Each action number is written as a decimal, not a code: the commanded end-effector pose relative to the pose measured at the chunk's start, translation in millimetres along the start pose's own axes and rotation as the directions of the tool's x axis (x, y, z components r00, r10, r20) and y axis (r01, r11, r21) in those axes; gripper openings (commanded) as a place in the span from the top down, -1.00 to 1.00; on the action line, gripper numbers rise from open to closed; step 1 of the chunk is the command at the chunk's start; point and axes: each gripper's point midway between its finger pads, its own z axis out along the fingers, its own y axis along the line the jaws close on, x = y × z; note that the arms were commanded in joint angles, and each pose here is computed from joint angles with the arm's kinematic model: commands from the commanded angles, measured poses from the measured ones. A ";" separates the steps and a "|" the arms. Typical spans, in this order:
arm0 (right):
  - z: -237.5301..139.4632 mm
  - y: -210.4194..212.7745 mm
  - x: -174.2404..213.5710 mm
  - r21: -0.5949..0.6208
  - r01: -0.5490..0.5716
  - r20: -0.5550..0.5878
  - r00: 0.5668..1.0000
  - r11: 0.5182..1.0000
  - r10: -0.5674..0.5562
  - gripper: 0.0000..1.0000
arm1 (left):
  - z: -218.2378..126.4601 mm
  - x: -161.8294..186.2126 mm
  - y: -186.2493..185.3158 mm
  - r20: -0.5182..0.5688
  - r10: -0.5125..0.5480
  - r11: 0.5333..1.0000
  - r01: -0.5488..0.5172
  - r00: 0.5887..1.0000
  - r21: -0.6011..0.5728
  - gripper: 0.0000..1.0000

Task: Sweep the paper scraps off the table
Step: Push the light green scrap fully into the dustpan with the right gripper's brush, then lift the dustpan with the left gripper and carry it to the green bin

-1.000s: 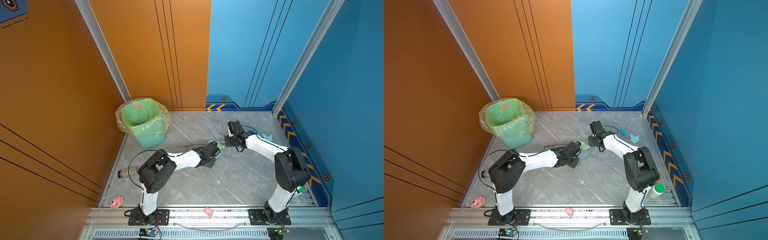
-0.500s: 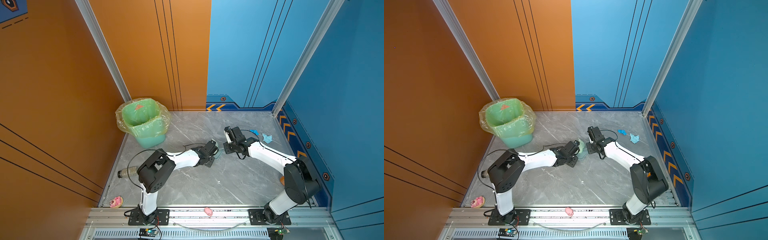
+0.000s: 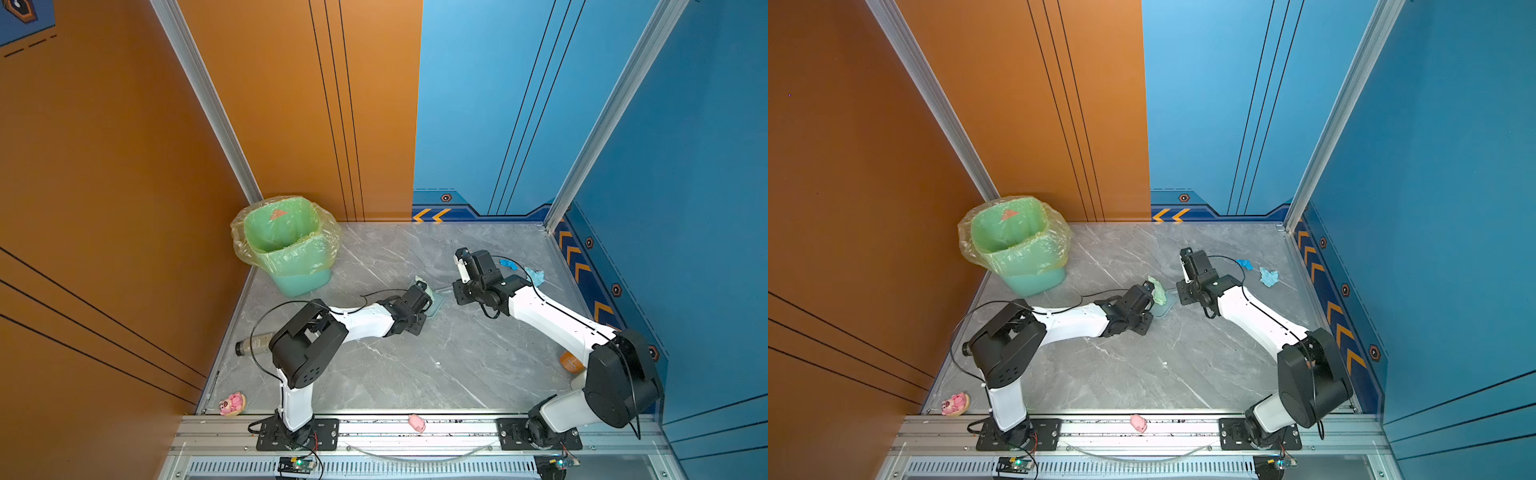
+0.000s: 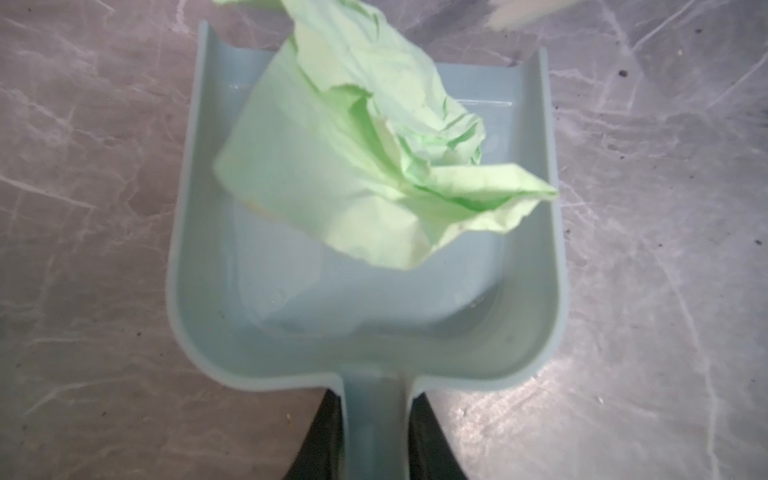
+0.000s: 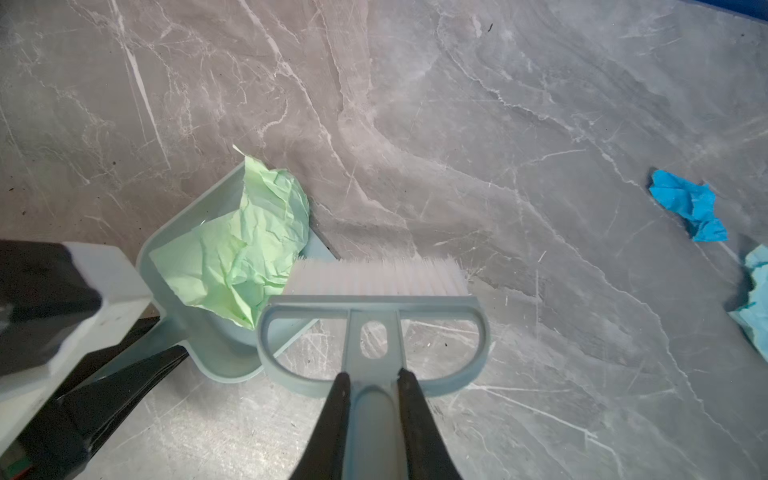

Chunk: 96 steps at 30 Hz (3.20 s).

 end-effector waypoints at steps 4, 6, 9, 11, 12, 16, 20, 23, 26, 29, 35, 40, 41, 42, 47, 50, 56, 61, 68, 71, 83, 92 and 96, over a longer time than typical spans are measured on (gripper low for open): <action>4.1 13.6 -12.3 -0.060 -0.013 0.028 0.999 0.998 0.015 1.00 | -2.7 -1.3 6.8 0.009 -0.016 1.000 0.016 1.000 -0.019 1.00; 7.4 21.8 -14.2 -0.079 0.000 0.025 1.000 0.997 0.002 1.00 | -2.5 -0.4 8.3 0.007 -0.016 1.000 0.016 1.000 -0.023 1.00; 12.9 33.6 -11.3 -0.102 0.027 0.010 1.000 0.994 -0.026 1.00 | -3.3 -0.8 8.9 0.009 -0.016 0.999 0.016 1.000 -0.028 1.00; 16.0 39.5 -6.5 -0.109 0.050 -0.019 0.998 0.993 -0.052 1.00 | -3.7 -1.0 9.5 0.009 -0.018 0.999 0.018 1.000 -0.029 1.00; 17.7 41.7 -1.9 -0.109 0.069 -0.039 0.996 0.992 -0.074 1.00 | -3.8 -1.4 10.3 0.010 -0.020 0.999 0.020 1.000 -0.031 1.00; 18.7 45.6 12.8 -0.108 0.131 -0.099 0.985 0.985 -0.142 1.00 | -5.6 -2.2 14.7 0.015 -0.026 0.999 0.026 1.000 -0.045 1.00; 11.5 46.3 18.5 -0.128 0.156 -0.116 0.978 0.979 -0.171 1.00 | -6.3 -1.4 23.9 0.020 -0.046 0.997 0.047 0.999 -0.062 1.00; 4.1 49.7 23.0 -0.159 0.177 -0.131 0.971 0.971 -0.199 1.00 | -9.6 -5.7 28.4 0.036 -0.061 0.996 0.063 0.998 -0.067 1.00; -5.8 51.3 21.3 -0.185 0.179 -0.115 0.973 0.966 -0.202 1.00 | -10.4 5.9 36.8 0.021 -0.062 0.994 0.064 0.998 -0.093 1.00; -18.6 54.6 9.4 -0.234 0.142 -0.056 0.986 0.962 -0.159 1.00 | -13.8 5.8 39.6 0.028 -0.060 0.993 0.063 0.998 -0.101 1.00; -38.4 55.1 -14.0 -0.331 0.054 0.061 0.998 0.942 -0.035 1.00 | -19.6 3.7 42.2 0.048 -0.057 0.992 0.062 0.997 -0.109 1.00; -39.1 40.8 -15.2 -0.307 0.007 0.059 0.998 0.952 0.011 1.00 | -24.4 1.6 45.0 0.063 -0.054 0.991 0.061 0.997 -0.120 1.00; -39.0 37.5 -15.4 -0.301 -0.002 0.061 0.998 0.953 0.022 1.00 | -26.8 0.2 45.9 0.071 -0.055 0.990 0.063 0.996 -0.123 1.00; -39.8 34.5 -16.9 -0.298 -0.010 0.069 0.997 0.955 0.032 1.00 | -29.0 -0.8 47.2 0.077 -0.053 0.990 0.062 0.996 -0.128 1.00; -40.1 21.4 -21.6 -0.307 -0.066 0.098 0.990 0.949 0.101 1.00 | -51.4 -13.3 55.0 0.137 -0.046 0.986 0.067 0.989 -0.155 1.00; -39.0 13.0 -25.6 -0.337 -0.122 0.120 0.978 0.934 0.171 1.00 | -70.5 -21.7 59.9 0.159 -0.037 0.983 0.065 0.987 -0.174 1.00; -32.4 0.2 -24.7 -0.329 -0.183 0.117 0.966 0.926 0.232 1.00 | -112.3 -34.2 72.9 0.182 -0.031 0.976 0.069 0.983 -0.206 1.00; -26.6 -1.3 -21.7 -0.326 -0.197 0.104 0.965 0.925 0.242 1.00 | -144.2 -45.7 82.5 0.227 -0.037 0.973 0.087 0.973 -0.214 1.00; -21.1 -2.3 -18.5 -0.315 -0.204 0.092 0.966 0.927 0.243 1.00 | -196.9 -64.2 104.0 0.306 -0.066 0.961 0.143 0.950 -0.236 1.00; -20.1 -1.9 -17.3 -0.310 -0.203 0.088 0.967 0.929 0.241 1.00 | -222.3 -69.6 115.9 0.355 -0.089 0.955 0.182 0.931 -0.236 1.00; -11.4 5.3 -12.9 -0.311 -0.187 0.066 0.974 0.932 0.218 1.00 | -291.1 -74.4 181.2 0.425 -0.199 0.910 0.327 0.883 -0.253 1.00; -4.4 7.9 -9.4 -0.316 -0.183 0.052 0.977 0.931 0.209 1.00 | -317.4 -85.9 211.9 0.439 -0.203 0.880 0.360 0.875 -0.311 1.00; -1.9 10.0 -8.5 -0.318 -0.179 0.048 0.978 0.931 0.204 1.00 | -320.3 -87.1 231.8 0.437 -0.241 0.855 0.402 0.867 -0.327 1.00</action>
